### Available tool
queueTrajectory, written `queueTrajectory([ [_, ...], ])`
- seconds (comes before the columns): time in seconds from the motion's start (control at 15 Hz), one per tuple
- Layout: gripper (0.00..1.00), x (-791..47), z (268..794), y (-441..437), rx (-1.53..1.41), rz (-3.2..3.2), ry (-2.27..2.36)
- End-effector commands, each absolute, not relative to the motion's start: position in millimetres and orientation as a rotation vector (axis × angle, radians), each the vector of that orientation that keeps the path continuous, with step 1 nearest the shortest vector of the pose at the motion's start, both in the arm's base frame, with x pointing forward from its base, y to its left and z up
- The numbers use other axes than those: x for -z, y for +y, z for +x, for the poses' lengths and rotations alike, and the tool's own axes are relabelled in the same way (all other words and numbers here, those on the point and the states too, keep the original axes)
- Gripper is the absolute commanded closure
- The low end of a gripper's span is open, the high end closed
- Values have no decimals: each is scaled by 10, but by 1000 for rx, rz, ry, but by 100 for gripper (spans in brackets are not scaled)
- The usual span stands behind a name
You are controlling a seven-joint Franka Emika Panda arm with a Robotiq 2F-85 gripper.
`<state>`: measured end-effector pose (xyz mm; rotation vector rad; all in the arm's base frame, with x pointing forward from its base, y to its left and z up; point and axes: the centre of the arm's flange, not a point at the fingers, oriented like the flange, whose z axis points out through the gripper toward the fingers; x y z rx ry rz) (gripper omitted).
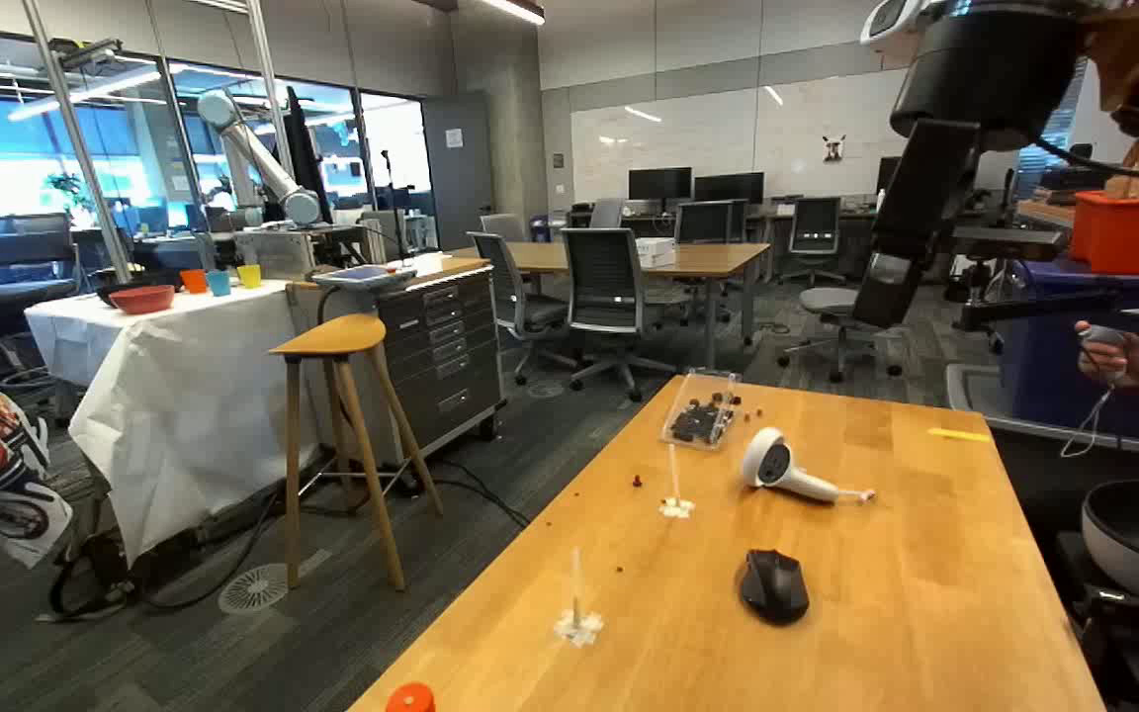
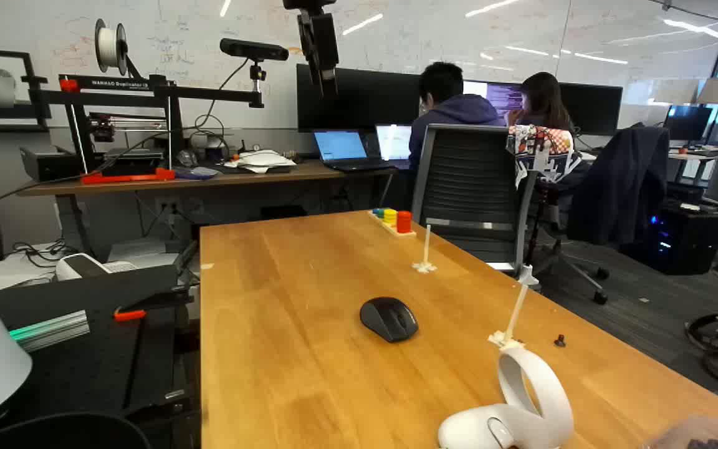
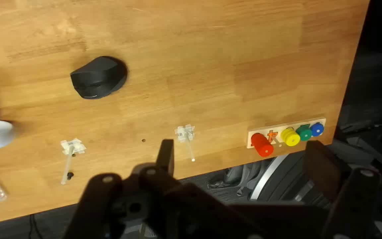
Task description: Left-click the mouse
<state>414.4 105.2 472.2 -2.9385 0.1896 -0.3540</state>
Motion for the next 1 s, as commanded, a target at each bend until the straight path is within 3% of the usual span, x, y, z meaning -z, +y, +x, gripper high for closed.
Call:
queueTrajectory([
  [0.0, 0, -4741, 4151, 1055, 360, -2937, 189],
  [0.47, 0, -4807, 4177, 1039, 377, -2930, 189],
  [0.93, 0, -5085, 4529, 673, 655, -2957, 237],
])
